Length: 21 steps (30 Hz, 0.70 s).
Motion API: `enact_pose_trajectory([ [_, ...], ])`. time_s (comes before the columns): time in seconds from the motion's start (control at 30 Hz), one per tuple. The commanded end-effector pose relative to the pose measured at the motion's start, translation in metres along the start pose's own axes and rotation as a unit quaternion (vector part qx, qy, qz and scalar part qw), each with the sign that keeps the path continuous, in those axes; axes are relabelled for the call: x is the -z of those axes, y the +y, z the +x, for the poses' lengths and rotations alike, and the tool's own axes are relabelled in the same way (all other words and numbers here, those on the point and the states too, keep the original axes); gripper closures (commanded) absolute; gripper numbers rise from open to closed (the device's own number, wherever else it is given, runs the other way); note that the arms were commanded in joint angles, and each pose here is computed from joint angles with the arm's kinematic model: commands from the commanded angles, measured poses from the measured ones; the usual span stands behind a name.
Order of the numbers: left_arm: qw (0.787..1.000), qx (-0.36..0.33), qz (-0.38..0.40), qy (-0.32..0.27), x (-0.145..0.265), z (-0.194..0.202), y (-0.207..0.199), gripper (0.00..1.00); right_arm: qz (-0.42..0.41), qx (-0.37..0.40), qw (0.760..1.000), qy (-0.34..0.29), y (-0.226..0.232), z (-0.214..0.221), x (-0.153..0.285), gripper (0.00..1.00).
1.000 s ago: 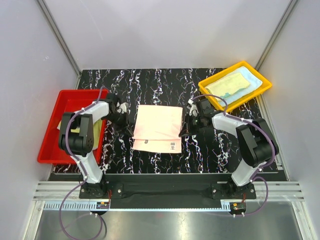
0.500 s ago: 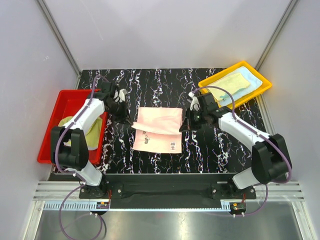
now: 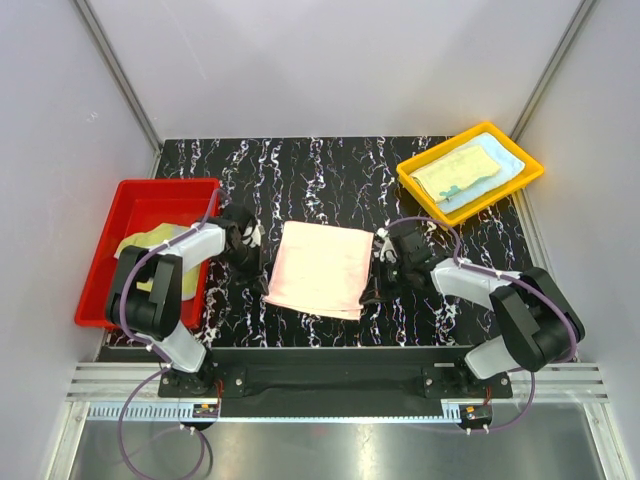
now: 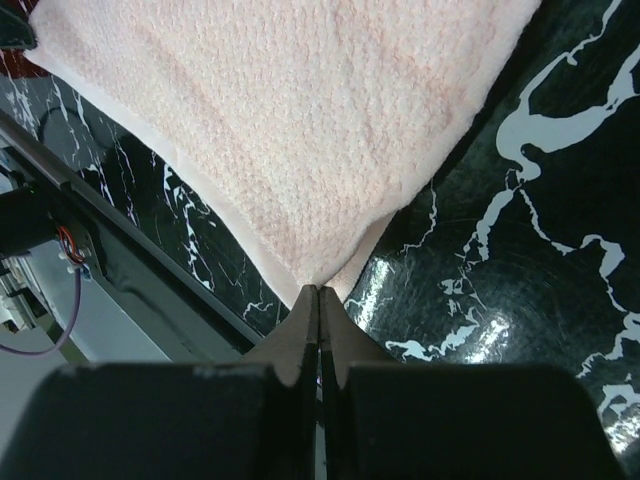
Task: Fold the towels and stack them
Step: Fold the towel
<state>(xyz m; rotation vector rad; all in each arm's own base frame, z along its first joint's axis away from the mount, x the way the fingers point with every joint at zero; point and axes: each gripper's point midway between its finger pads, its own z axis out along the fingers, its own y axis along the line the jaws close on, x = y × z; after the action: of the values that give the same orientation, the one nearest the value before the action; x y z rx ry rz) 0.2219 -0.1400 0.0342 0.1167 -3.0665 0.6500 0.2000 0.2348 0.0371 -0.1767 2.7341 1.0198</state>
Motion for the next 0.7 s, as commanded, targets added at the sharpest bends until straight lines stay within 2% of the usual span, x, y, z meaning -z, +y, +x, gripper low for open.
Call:
enact_pose_trajectory([
  [0.0, 1.000, -0.002, -0.023, -0.018, -0.005, -0.006, 0.010, 1.00, -0.024, 0.002, 0.999, -0.026, 0.009, -0.008, -0.006, 1.00],
  [0.23, 0.999, -0.003, -0.026, -0.027, -0.001, -0.010, 0.008, 1.00, -0.029, -0.003, 0.999, -0.024, 0.013, -0.003, -0.008, 1.00],
  [0.3, 0.999, -0.008, -0.008, -0.047, 0.014, -0.019, -0.005, 1.00, -0.035, 0.010, 0.999, -0.035, 0.024, -0.015, -0.001, 1.00],
  [0.37, 0.998, -0.011, -0.010, -0.057, 0.028, -0.021, -0.012, 1.00, -0.008, 0.014, 0.999, -0.028, 0.023, -0.017, 0.008, 1.00],
  [0.43, 0.997, -0.017, -0.026, -0.067, 0.037, -0.026, -0.010, 1.00, -0.015, 0.014, 0.999, -0.040, 0.035, -0.023, 0.018, 1.00],
  [0.57, 0.997, -0.011, -0.057, -0.043, 0.020, -0.016, 0.010, 1.00, -0.032, 0.029, 0.998, -0.053, 0.047, -0.009, 0.012, 1.00],
  [0.67, 0.998, -0.003, -0.062, -0.023, 0.001, -0.008, 0.020, 1.00, -0.046, 0.009, 0.998, -0.047, 0.044, 0.002, 0.002, 1.00],
])
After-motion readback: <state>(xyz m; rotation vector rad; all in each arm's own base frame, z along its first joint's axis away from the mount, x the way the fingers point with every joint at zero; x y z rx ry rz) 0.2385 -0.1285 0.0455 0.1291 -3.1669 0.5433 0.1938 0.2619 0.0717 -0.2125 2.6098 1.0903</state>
